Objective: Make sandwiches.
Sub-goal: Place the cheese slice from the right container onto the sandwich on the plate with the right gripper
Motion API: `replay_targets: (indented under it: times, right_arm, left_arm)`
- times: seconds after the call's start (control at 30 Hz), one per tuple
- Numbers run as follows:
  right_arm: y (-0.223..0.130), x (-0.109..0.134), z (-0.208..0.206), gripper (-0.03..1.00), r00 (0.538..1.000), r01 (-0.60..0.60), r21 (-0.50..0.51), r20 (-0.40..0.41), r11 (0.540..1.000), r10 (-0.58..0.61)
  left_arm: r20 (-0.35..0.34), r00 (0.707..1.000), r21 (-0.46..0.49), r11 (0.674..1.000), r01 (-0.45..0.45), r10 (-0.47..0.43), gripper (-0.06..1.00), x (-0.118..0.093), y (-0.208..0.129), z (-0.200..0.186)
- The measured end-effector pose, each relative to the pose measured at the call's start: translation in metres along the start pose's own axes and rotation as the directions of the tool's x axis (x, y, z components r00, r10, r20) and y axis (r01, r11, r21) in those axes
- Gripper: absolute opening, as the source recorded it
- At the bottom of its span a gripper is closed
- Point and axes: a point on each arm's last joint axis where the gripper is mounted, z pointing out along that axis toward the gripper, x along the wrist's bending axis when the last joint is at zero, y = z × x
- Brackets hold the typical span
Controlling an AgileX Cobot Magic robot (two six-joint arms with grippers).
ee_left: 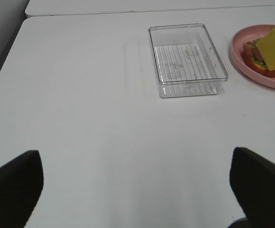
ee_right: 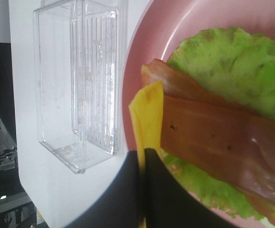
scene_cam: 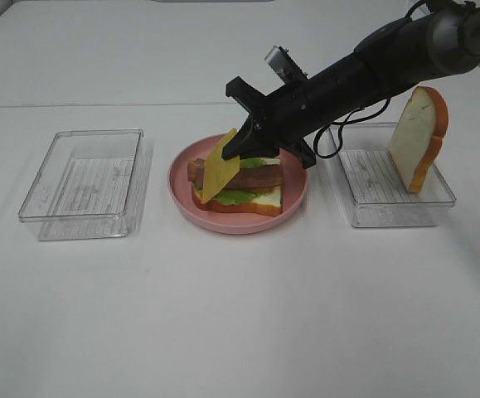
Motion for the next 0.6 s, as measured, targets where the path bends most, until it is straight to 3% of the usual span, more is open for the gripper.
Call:
replay_targets:
  times: [0.17,0.2,0.23,0.27,0.3,0.33,0.37,0.47,0.53,0.6]
  right_arm:
    - [0.001,-0.002,0.0,0.09,1.0,0.01,-0.014,0.02,1.0,-0.01]
    - [0.001,-0.002,0.0,0.18,1.0,0.016,-0.01,0.026,1.0,-0.016]
    - [0.001,-0.002,0.0,0.18,1.0,0.016,-0.01,0.026,1.0,-0.016]
    - [0.001,-0.003,0.0,0.24,0.999,0.023,-0.007,0.033,1.0,-0.023]
    - [0.0,-0.004,-0.001,0.37,0.998,0.04,-0.004,0.05,0.999,-0.04]
    - [0.0,-0.004,-0.001,0.37,0.998,0.04,-0.004,0.05,0.999,-0.04]
    - [0.0,-0.003,-0.004,0.5,0.995,0.068,-0.003,0.072,0.998,-0.068]
    - [0.001,-0.002,-0.006,0.58,0.993,0.086,-0.006,0.087,0.996,-0.086]
    - [0.001,0.005,-0.02,0.72,0.974,0.173,-0.003,0.152,0.985,-0.17]
    - [0.001,0.006,-0.023,0.73,0.968,0.187,0.0,0.168,0.982,-0.184]
  left_arm:
    - [0.0,1.0,0.0,1.0,0.0,0.0,0.99,0.0,0.0,0.0]
    - [0.0,1.0,0.0,1.0,0.0,0.0,0.99,0.0,0.0,0.0]
    - [0.0,1.0,0.0,1.0,0.0,0.0,0.99,0.0,0.0,0.0]
    - [0.0,1.0,0.0,1.0,0.0,0.0,0.99,0.0,0.0,0.0]
    - [0.0,1.0,0.0,1.0,0.0,0.0,0.99,0.0,0.0,0.0]
    - [0.0,1.0,0.0,1.0,0.0,0.0,0.99,0.0,0.0,0.0]
    - [0.0,1.0,0.0,1.0,0.0,0.0,0.99,0.0,0.0,0.0]
    - [0.0,1.0,0.0,1.0,0.0,0.0,0.99,0.0,0.0,0.0]
    - [0.0,1.0,0.0,1.0,0.0,0.0,0.99,0.0,0.0,0.0]
    - [0.0,1.0,0.0,1.0,0.0,0.0,0.99,0.0,0.0,0.0]
